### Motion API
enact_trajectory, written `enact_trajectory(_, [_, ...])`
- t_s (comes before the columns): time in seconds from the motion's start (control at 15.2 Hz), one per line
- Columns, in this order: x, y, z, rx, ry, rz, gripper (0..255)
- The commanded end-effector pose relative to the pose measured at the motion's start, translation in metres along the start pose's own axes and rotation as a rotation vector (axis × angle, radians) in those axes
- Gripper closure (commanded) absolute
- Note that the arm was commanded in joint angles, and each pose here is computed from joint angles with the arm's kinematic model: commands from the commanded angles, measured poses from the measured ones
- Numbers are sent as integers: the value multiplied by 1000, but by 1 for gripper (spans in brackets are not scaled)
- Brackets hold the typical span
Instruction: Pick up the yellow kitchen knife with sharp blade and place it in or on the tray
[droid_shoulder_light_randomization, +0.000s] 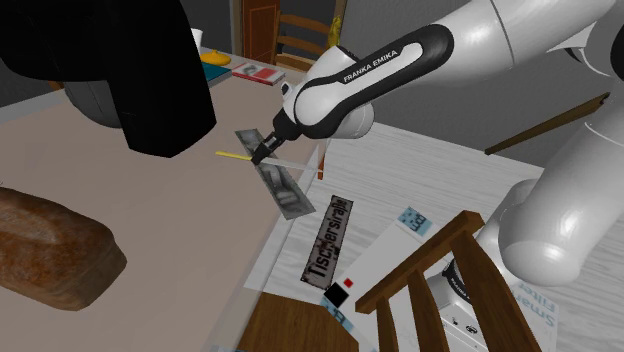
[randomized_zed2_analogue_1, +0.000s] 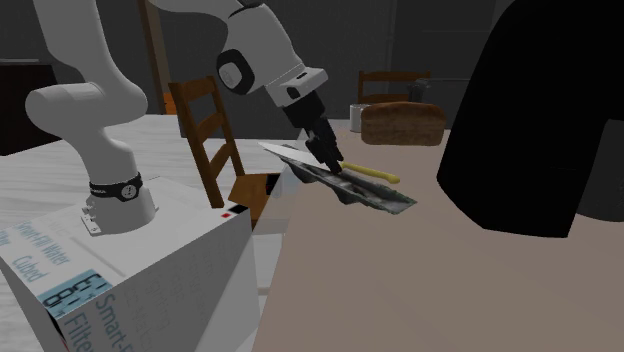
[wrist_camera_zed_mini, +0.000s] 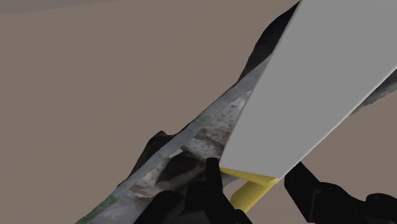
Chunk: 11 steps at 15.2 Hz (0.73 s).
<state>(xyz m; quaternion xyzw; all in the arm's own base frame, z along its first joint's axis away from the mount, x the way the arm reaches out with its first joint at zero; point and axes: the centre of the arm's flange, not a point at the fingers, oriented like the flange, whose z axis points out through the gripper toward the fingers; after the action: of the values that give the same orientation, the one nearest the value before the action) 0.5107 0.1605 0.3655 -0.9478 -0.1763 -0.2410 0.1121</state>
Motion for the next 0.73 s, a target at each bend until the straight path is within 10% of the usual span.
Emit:
enact_trajectory(0.0, [0,0,0,0,0,0,255])
enact_trajectory(0.13, [0,0,0,0,0,0,255])
enact_trajectory(0.2, [0,0,0,0,0,0,0])
enact_trajectory(0.66, [0,0,-26,0,0,0,0])
